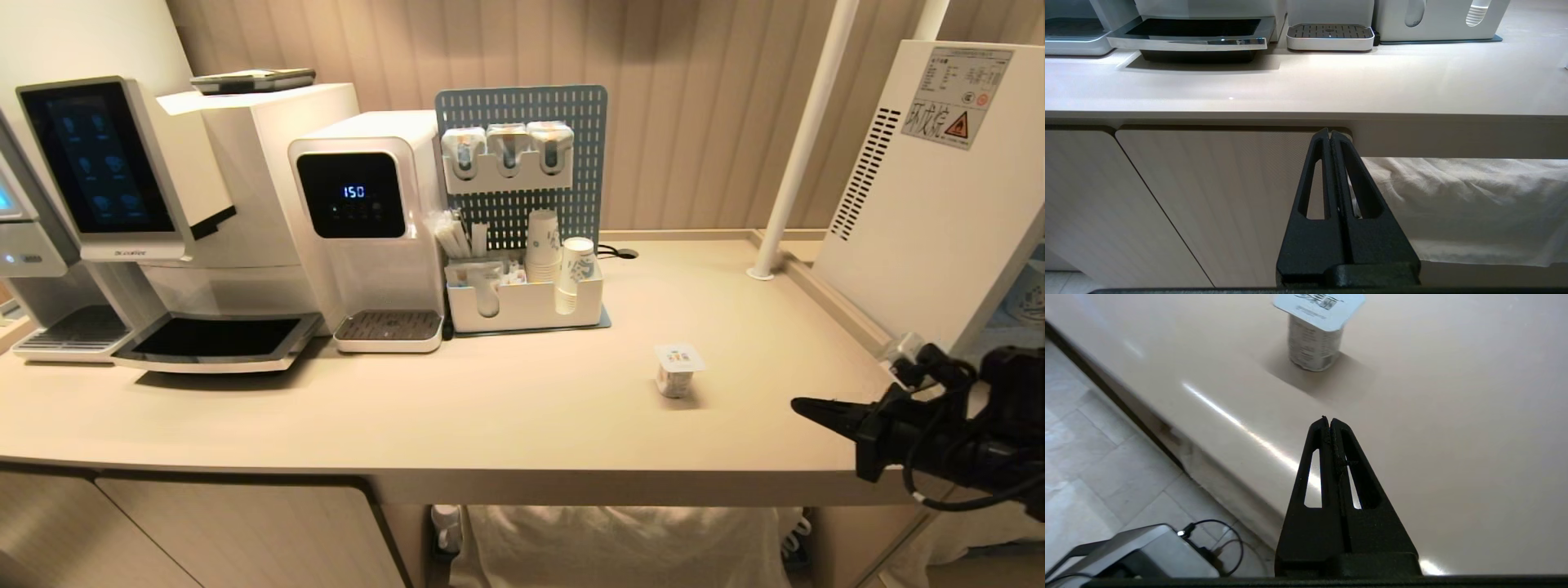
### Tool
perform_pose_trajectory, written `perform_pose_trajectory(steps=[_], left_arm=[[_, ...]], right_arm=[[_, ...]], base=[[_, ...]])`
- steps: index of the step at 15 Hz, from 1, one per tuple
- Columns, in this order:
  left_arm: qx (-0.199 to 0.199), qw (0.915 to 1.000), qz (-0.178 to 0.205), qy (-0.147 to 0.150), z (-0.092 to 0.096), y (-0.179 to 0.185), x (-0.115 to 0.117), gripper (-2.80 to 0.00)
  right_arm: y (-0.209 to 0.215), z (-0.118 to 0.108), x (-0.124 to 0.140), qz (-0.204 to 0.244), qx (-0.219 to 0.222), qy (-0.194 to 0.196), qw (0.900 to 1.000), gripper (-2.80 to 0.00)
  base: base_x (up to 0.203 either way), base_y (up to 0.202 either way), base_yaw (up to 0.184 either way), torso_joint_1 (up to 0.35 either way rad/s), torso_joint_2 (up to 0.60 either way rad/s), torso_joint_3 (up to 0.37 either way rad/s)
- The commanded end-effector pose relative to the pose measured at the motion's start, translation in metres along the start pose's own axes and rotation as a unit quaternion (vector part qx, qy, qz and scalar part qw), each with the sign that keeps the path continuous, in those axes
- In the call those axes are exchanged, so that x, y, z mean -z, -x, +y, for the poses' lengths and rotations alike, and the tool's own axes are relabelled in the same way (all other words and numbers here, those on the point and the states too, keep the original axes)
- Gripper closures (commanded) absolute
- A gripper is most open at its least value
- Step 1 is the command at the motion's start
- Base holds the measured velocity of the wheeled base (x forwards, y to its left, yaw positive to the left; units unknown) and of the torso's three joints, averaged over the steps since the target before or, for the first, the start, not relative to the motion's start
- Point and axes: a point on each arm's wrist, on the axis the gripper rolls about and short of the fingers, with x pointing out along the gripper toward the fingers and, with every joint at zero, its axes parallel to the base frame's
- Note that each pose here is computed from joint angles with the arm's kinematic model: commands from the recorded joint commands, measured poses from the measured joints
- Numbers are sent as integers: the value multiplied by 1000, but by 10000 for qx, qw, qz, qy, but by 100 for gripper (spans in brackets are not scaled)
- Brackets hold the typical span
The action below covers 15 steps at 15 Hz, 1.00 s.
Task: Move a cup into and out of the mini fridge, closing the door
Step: Put the yoghurt in the freezer
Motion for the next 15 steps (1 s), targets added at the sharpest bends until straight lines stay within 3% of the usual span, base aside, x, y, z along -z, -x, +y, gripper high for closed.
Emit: perform_pose_trajectory(steps=[1,2,6,15], left_arm=[[0,10000,-4,2,0,0,0,0],[2,10000,-5,2,0,0,0,0],[8,10000,1,3,0,0,0,0],[0,10000,-1,2,0,0,0,0]], right_arm=[[-51,-16,44,299,-75,20,9995,0],[-68,-21,41,211,5,285,9994,-280],[-119,-28,37,178,200,617,9977,-280],[-146,-43,8,281,207,426,9985,-280]], base=[[0,0,0,0,0,0],[0,0,0,0,0,0],[0,0,0,0,0,0],[0,0,0,0,0,0]])
